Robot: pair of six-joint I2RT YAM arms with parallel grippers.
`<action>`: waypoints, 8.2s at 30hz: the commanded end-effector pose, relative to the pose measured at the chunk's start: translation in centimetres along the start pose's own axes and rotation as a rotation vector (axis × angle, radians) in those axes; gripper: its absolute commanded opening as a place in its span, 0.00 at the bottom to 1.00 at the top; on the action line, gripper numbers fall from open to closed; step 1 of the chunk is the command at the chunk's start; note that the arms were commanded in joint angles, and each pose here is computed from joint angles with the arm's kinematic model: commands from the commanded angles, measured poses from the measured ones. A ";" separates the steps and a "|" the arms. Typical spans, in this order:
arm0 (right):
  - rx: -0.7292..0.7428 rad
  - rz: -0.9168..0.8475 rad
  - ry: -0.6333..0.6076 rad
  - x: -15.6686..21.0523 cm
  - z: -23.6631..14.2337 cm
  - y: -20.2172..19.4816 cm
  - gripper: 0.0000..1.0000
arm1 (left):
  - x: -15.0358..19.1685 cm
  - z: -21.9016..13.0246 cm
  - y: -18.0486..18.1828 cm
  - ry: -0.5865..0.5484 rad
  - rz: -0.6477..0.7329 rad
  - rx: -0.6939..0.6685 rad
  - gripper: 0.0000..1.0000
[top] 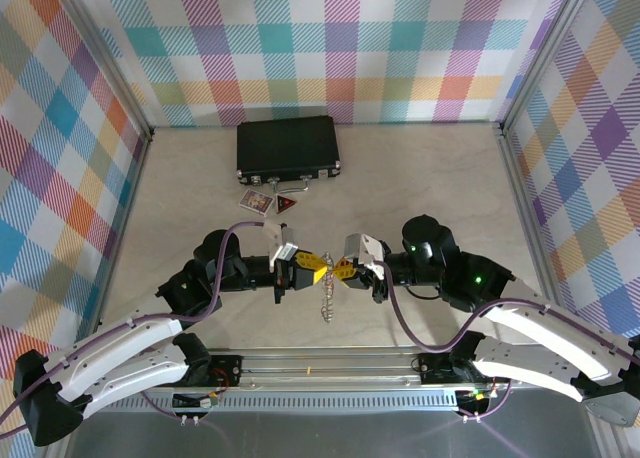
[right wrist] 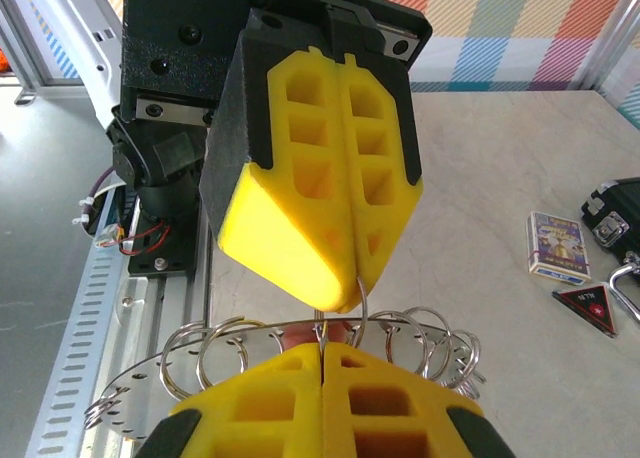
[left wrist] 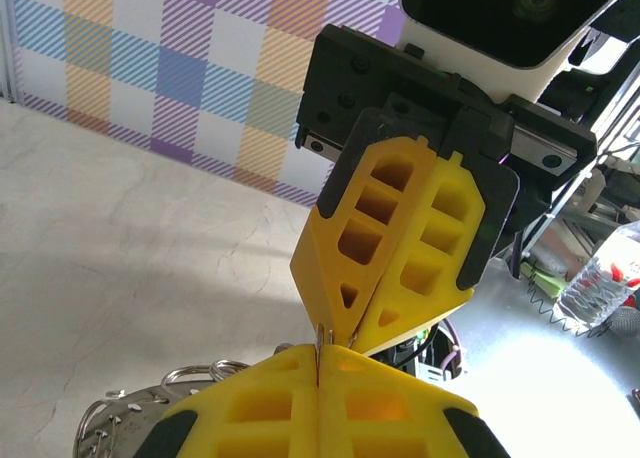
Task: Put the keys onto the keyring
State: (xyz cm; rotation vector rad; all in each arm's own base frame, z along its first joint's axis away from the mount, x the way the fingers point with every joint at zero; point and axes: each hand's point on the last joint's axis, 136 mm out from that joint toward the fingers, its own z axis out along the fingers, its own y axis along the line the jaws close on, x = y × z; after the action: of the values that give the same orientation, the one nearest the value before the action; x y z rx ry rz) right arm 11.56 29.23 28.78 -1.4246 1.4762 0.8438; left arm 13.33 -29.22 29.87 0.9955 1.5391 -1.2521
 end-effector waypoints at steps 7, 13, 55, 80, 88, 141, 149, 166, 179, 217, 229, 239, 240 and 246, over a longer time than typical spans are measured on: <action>-0.011 -0.029 -0.007 0.1 0.0 0.6 0.02 | -2.8 -0.8 -0.6 -0.119 0.052 -0.007 0.00; -0.003 -0.019 -0.028 -0.4 -0.4 0.6 0.12 | -2.8 -0.8 -0.7 -0.134 0.054 0.000 0.00; -0.076 0.221 -0.193 -4.8 -2.2 0.2 0.19 | -5.8 -0.2 -4.1 -0.193 0.140 0.175 0.00; -0.218 0.233 -0.132 -3.6 -1.2 2.2 0.11 | -5.4 -0.5 -4.1 -0.185 0.134 0.160 0.00; -0.209 0.215 -0.113 -3.2 -1.7 2.4 0.00 | -5.2 -0.4 -4.2 -0.182 0.134 0.167 0.00; -0.134 0.169 -0.225 -6.5 -2.8 2.0 0.26 | -7.3 -1.5 -5.6 -0.325 0.201 0.217 0.00; -0.123 0.174 -0.213 -6.1 -2.1 1.5 0.07 | -7.2 -1.5 -5.8 -0.318 0.192 0.233 0.00; -0.122 0.173 -0.224 -5.7 -2.2 1.7 0.25 | -6.9 -0.9 -5.6 -0.303 0.180 0.232 0.00; -0.013 0.178 -0.268 -6.0 -3.1 0.2 0.38 | -6.7 -1.0 -5.6 -0.300 0.182 0.220 0.00; -0.121 0.071 0.067 -4.7 -3.8 1.8 0.00 | -2.9 -1.1 -4.5 0.202 0.134 0.092 0.28; -0.061 0.023 0.158 -3.5 -2.7 0.4 0.00 | -3.0 0.4 -4.1 0.178 0.147 0.109 0.28; -0.103 0.002 0.110 -4.4 -2.5 1.3 0.00 | -3.0 1.2 -3.3 0.179 0.173 0.090 0.19; -0.106 0.002 0.105 -4.5 -2.6 1.4 0.00 | -3.1 1.2 -3.2 0.179 0.182 0.087 0.19; -0.109 0.004 0.090 -4.5 -2.8 1.6 0.00 | -2.4 1.1 -3.0 0.224 0.184 0.082 0.08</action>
State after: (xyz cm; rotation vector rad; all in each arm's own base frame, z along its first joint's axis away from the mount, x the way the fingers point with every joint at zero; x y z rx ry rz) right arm 10.14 28.34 31.35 -1.5741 1.6418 0.8341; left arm 11.37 -30.97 32.19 1.3214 1.5500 -1.1293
